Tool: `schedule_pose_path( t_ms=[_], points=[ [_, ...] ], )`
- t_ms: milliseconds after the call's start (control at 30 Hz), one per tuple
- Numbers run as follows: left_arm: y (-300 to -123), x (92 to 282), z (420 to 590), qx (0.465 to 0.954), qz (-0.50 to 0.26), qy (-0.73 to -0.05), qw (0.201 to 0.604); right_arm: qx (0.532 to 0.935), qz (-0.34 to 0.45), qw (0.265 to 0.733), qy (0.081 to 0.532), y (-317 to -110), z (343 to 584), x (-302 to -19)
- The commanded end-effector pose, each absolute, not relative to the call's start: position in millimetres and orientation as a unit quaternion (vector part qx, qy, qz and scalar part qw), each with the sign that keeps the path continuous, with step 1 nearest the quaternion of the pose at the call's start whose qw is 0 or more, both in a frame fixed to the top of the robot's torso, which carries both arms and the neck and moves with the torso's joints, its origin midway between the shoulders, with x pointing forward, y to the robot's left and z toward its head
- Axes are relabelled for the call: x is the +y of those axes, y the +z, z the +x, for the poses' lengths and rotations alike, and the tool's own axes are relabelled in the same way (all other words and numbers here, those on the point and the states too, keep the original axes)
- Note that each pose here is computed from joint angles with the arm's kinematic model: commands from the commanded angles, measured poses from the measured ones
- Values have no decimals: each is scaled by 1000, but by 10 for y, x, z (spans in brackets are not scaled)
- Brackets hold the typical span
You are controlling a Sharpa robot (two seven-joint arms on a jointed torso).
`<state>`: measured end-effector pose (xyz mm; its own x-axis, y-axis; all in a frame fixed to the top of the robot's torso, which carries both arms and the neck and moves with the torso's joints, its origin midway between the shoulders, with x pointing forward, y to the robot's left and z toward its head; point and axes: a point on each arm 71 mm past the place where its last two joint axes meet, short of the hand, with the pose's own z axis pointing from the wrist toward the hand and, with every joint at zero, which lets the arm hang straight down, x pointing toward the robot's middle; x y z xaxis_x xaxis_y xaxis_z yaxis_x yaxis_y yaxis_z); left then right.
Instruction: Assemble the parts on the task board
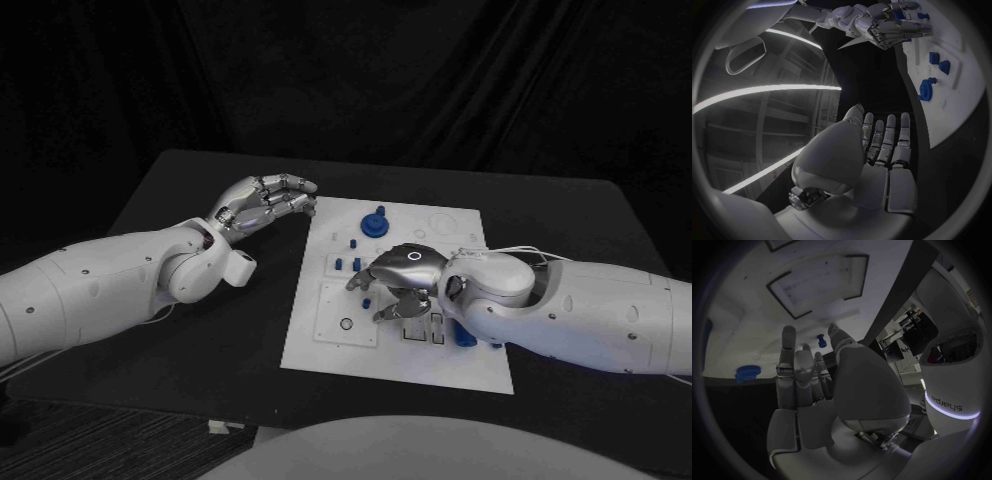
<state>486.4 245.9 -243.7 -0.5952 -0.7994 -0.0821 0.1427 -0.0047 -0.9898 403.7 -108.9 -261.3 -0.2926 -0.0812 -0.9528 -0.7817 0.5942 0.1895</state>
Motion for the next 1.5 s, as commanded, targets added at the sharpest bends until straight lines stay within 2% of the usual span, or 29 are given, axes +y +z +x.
schedule_pose_path(
  t_ms=[33, 233, 433, 600, 733, 933, 1167, 1500],
  points=[
    [-2428, 2463, 4853, 596, -269, -666, 358, 711, -285, 542, 346, -2544, 4018, -1166],
    [-2435, 2483, 4848, 597, -271, -665, 359, 693, -261, 580, 340, -2270, 4084, -1388],
    [-2439, 2499, 4846, 597, -272, -663, 361, 690, -222, 615, 311, -1955, 4216, -1769],
    [-2443, 2506, 4846, 598, -272, -662, 361, 700, -201, 626, 278, -1881, 4291, -2057],
    [-2450, 2507, 4840, 598, -273, -662, 360, 713, -189, 625, 255, -1903, 4323, -2237],
    [-2462, 2515, 4827, 598, -274, -662, 359, 731, -176, 614, 241, -2060, 4294, -2385],
    [-2471, 2521, 4817, 599, -275, -662, 357, 743, -174, 603, 234, -2212, 4298, -2432],
    [-2481, 2508, 4812, 600, -275, -663, 354, 744, -180, 596, 241, -2319, 4332, -2370]
  ],
)
